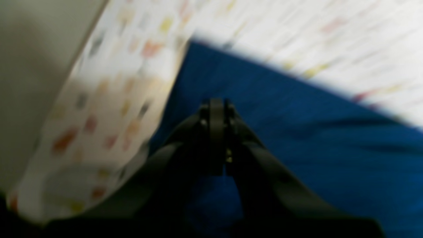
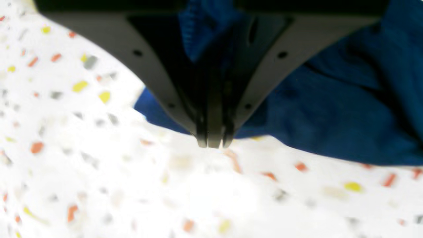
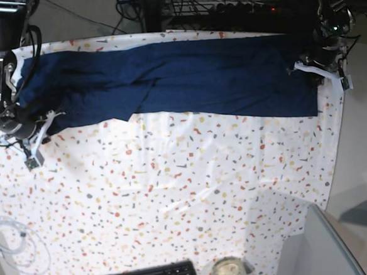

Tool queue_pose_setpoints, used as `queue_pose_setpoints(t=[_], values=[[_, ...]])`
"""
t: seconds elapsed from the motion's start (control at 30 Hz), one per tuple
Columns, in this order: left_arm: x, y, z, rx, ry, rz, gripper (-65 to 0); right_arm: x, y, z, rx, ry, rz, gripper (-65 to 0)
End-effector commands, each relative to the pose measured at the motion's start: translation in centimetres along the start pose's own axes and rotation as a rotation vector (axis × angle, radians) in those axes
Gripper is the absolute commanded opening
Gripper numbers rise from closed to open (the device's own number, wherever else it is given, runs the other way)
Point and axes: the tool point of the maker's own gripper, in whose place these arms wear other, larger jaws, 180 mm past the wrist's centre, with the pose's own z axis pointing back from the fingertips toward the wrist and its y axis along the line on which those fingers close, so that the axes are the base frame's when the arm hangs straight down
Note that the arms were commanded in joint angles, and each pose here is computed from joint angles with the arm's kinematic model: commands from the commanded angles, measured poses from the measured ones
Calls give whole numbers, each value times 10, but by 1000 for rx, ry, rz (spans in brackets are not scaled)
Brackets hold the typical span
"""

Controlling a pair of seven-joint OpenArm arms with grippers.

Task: Layout the t-shirt on the table in an organized manner, then fold the t-shirt properly
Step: 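Lay the folded edge flat with both grippers, forming a long strip, then tuck the strip end near the right gripper inward with the right gripper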

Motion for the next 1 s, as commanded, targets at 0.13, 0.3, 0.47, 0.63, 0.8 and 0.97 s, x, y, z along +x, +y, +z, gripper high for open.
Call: queue_pose_setpoints(t=[0.13,0.3,0.47,0.63,0.8,0.97], values=[[4,-2,-4,4,-13,-55,-650,-5,-40,4,-108,-18,-125,-648],[5,0,-3,8,-14,-61,-650,-27,-52,-13,-99,28,-192,-648],[9,2,-2,13,-25,-59,-650,-39,-64,-12,-168,19,-236,-648],[10,4,-1,15,-26,-60,-650,-38,-72,-4,-221,-3,-240,-648],[33,-3,6,5,-89,-85,-650,-8,-66,18,-246,-108,-185,-650],[57,3,22,29,-157,-98,-650,40,-25,54,-220,-279,-113,-645]])
